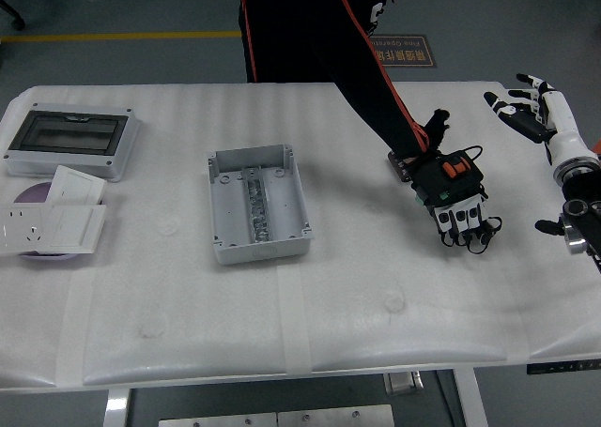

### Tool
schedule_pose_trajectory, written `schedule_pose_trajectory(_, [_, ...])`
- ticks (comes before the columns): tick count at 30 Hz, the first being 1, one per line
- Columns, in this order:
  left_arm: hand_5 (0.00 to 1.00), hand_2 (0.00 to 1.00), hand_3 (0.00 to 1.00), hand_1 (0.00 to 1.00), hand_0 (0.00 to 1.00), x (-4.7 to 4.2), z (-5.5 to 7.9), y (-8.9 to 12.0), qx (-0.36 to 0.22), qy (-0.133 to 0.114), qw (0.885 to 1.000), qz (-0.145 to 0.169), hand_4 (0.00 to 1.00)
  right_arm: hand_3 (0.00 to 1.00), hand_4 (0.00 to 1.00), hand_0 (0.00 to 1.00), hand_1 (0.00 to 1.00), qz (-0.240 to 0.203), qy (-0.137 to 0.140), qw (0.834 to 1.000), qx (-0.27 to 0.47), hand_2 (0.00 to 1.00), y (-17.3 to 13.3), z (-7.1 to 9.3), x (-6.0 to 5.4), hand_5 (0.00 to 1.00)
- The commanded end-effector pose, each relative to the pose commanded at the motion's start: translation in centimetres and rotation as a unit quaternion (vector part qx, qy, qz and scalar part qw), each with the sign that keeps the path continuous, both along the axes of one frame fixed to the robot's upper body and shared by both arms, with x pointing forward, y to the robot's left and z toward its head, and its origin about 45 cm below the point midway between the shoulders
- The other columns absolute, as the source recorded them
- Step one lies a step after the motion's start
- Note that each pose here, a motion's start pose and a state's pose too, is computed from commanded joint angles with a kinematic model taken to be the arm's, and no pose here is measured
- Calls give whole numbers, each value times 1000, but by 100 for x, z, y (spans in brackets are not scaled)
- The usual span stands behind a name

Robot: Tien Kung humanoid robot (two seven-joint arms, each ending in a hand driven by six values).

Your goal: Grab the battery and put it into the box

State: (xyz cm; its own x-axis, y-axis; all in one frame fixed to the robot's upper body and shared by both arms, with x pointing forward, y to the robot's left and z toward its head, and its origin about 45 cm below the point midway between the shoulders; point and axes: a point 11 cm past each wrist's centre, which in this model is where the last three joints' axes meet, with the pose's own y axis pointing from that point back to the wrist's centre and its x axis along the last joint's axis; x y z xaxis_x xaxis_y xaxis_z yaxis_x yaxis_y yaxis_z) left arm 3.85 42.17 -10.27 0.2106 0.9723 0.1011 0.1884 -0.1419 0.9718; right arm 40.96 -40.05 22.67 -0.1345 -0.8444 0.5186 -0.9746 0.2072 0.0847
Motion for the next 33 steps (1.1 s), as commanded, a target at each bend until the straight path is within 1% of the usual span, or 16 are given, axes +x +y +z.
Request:
schedule_pose_trajectory(12, [392, 547, 460, 612, 468, 5, 0, -2, 0, -1, 1000, 0, 464, 913, 872, 854, 763, -2, 0, 1000, -3, 815, -16, 12, -1, 518])
schedule_pose_trajectory(15, [392, 547, 460, 612, 468, 3, -1, -3, 0, -1, 1000, 0, 464, 913, 872, 854, 763, 7, 4, 1000, -24, 815, 53, 7, -10, 518])
schedule_pose_trajectory(19, [389, 547, 460, 612, 469, -6, -1, -1, 0, 1, 1000, 0, 465, 913, 873, 854, 762, 41, 19, 996, -70, 816, 336, -59, 2, 519])
schedule_pose_trajectory(23, [386, 547, 459, 612, 468, 11, 0, -1, 0, -2, 1000, 0, 464, 913, 872, 854, 762, 77, 33, 991, -105, 815, 637, -174, 34, 518])
schedule_pose_trajectory(28, [386, 547, 459, 612, 468, 17, 3, 6, 0, -2, 1000, 1, 464, 913, 872, 854, 762, 110, 50, 982, -143, 815, 915, -291, 118, 518])
schedule_pose_trajectory(33, [386, 547, 460, 612, 468, 16, 8, 19, 2, -1, 1000, 0, 465, 917, 871, 852, 761, 134, 74, 973, -175, 815, 1086, -396, 206, 518])
